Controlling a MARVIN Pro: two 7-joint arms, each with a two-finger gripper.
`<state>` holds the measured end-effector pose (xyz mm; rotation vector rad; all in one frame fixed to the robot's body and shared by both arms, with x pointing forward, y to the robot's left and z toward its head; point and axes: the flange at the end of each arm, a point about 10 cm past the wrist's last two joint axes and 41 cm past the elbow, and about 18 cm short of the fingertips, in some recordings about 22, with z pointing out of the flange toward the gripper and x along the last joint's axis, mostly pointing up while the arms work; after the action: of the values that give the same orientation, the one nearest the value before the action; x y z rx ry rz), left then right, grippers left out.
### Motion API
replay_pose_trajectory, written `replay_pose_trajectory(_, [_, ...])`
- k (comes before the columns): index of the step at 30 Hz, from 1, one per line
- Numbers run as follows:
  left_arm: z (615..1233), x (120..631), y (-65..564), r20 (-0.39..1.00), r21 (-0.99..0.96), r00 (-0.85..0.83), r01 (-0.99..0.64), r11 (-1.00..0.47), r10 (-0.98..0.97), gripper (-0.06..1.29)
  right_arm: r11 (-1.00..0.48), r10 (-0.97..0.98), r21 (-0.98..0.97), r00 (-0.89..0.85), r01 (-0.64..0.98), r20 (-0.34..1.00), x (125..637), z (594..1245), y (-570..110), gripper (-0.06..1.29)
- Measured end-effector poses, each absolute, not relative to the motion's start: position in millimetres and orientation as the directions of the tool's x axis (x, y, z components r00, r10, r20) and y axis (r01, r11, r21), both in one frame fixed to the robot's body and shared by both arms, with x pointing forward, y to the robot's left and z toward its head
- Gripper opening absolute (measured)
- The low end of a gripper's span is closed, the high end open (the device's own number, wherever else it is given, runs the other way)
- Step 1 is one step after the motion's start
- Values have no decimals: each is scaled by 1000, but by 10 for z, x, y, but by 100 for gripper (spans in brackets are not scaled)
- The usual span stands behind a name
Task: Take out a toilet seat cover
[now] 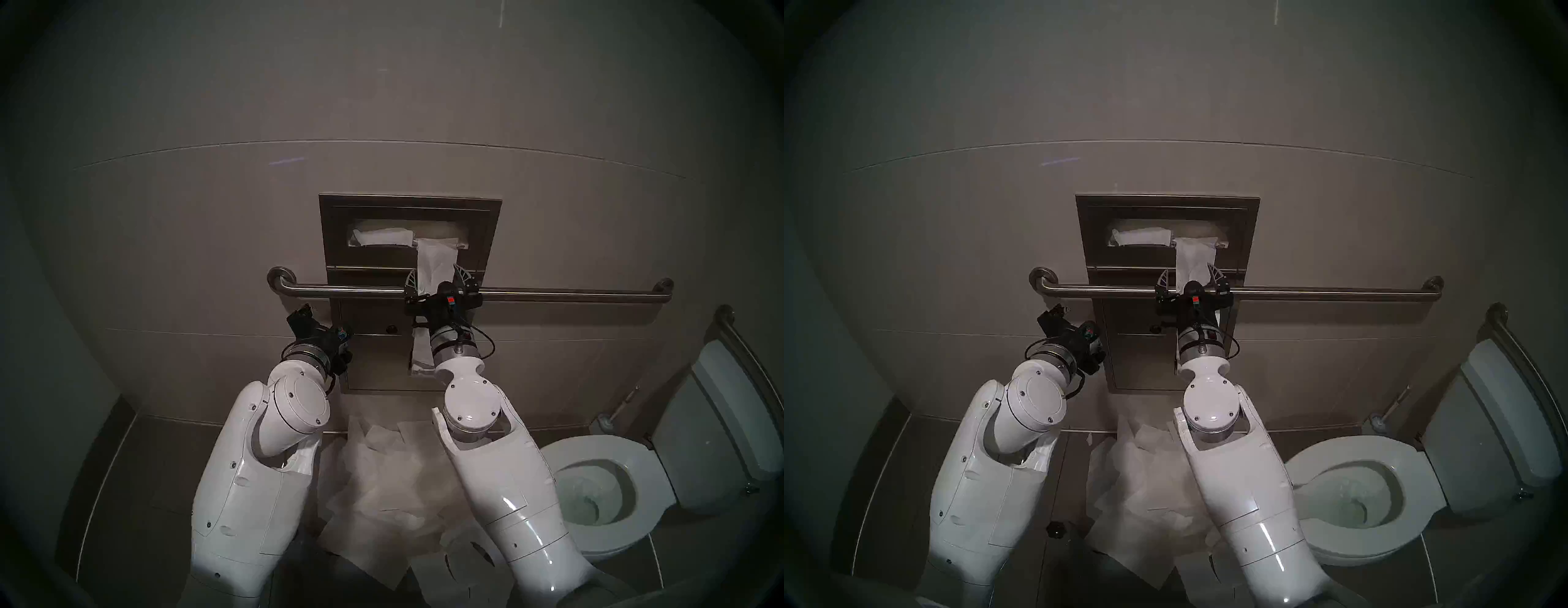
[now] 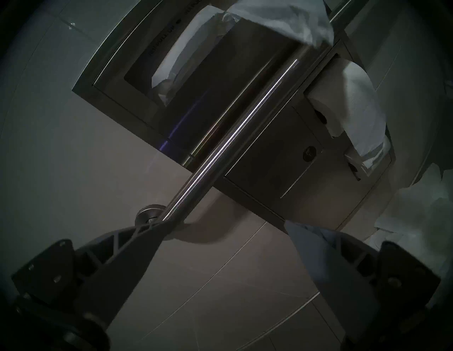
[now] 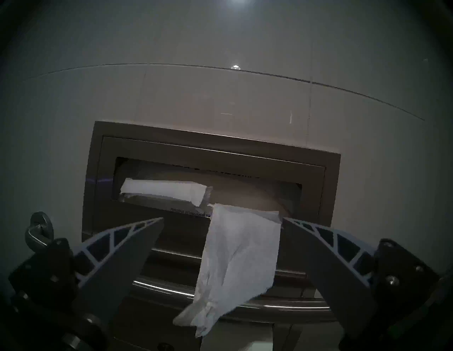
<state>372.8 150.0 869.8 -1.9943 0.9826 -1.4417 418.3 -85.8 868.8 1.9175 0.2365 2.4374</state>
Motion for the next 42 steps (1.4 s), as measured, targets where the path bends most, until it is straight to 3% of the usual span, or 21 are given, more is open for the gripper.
replay_pose_trajectory(22, [8716, 3735, 1505, 601, -739, 169, -257, -623, -782, 126, -994, 78, 91, -215, 54, 973, 4148, 8700, -828, 125])
replay_pose_trajectory(42, [8756, 4231, 1389, 405, -906, 30, -124, -405, -914, 126, -993, 75, 93, -216, 76, 974, 4077, 8686, -714, 125])
